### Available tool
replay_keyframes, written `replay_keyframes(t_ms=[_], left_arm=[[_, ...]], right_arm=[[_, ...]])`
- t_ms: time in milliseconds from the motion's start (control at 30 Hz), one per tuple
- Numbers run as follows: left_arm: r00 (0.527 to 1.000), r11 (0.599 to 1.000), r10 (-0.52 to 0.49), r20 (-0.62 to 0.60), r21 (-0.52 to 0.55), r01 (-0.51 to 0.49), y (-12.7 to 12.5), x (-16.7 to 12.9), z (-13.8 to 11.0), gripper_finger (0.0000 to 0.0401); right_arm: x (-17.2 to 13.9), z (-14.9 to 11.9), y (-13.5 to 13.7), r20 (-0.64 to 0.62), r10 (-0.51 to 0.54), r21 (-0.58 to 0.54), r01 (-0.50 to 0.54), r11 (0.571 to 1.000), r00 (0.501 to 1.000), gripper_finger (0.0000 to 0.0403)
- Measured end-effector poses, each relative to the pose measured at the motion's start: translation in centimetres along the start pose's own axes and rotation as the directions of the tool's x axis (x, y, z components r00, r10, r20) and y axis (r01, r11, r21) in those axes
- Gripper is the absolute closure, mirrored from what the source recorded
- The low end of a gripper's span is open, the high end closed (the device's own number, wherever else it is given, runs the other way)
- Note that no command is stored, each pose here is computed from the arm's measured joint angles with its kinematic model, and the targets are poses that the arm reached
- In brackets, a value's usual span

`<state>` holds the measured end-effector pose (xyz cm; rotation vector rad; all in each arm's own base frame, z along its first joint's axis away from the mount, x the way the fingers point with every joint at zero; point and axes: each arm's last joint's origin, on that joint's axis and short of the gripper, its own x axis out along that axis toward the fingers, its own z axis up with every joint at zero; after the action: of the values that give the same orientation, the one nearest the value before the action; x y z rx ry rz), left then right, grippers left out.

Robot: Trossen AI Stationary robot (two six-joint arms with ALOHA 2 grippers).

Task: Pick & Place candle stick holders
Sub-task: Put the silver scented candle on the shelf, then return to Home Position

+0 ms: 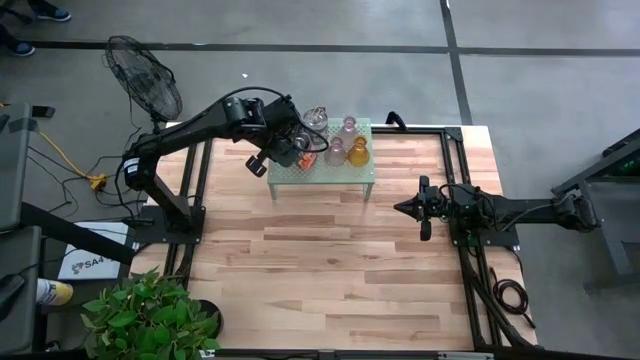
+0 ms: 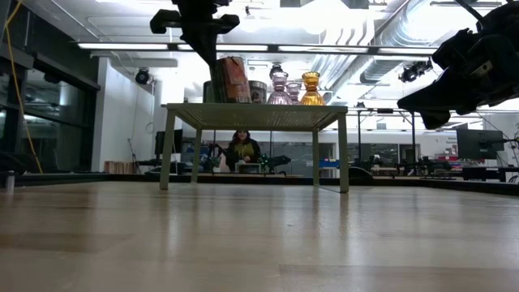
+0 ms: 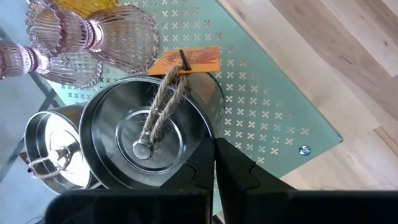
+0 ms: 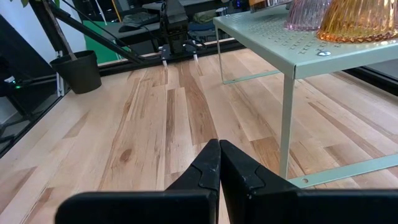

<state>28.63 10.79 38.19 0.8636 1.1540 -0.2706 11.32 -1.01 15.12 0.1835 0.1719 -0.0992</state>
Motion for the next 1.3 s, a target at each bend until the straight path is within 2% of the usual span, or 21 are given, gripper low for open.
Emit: replay_keyframes(t_ms=[267, 567, 800, 1000, 1300], left_arm=[[1.0, 1.0, 0.0, 0.001, -0.009, 0.0, 0.0, 0.0, 0.0, 0.0399], [1.0, 0.998, 0.023, 0.011, -0.057, -0.023, 0.2, -0.1, 0.1, 0.036], [1.0, 0.998, 0.026, 0.004, -0.059, -0.026, 0.2, -0.1, 0.1, 0.0353], [0.996, 0.987, 0.061, -0.058, -0.147, -0.069, 0.3, -0.1, 0.2, 0.0352], [0.988, 0.948, 0.142, -0.066, -0.279, -0.155, 0.0, -0.3, 2.1, 0.0352]], right_arm=[[0.0, 0.0, 0.0, 0.0, 0.0, 0.0, 0.0, 1.0, 1.0, 0.0402], [0.0, 0.0, 0.0, 0.0, 0.0, 0.0, 0.0, 1.0, 1.0, 0.0402], [0.0, 0.0, 0.0, 0.0, 0.0, 0.0, 0.0, 1.0, 1.0, 0.0402], [0.0, 0.0, 0.0, 0.0, 0.0, 0.0, 0.0, 1.0, 1.0, 0.0402], [0.0, 0.0, 0.0, 0.0, 0.0, 0.0, 0.0, 1.0, 1.0, 0.0402]])
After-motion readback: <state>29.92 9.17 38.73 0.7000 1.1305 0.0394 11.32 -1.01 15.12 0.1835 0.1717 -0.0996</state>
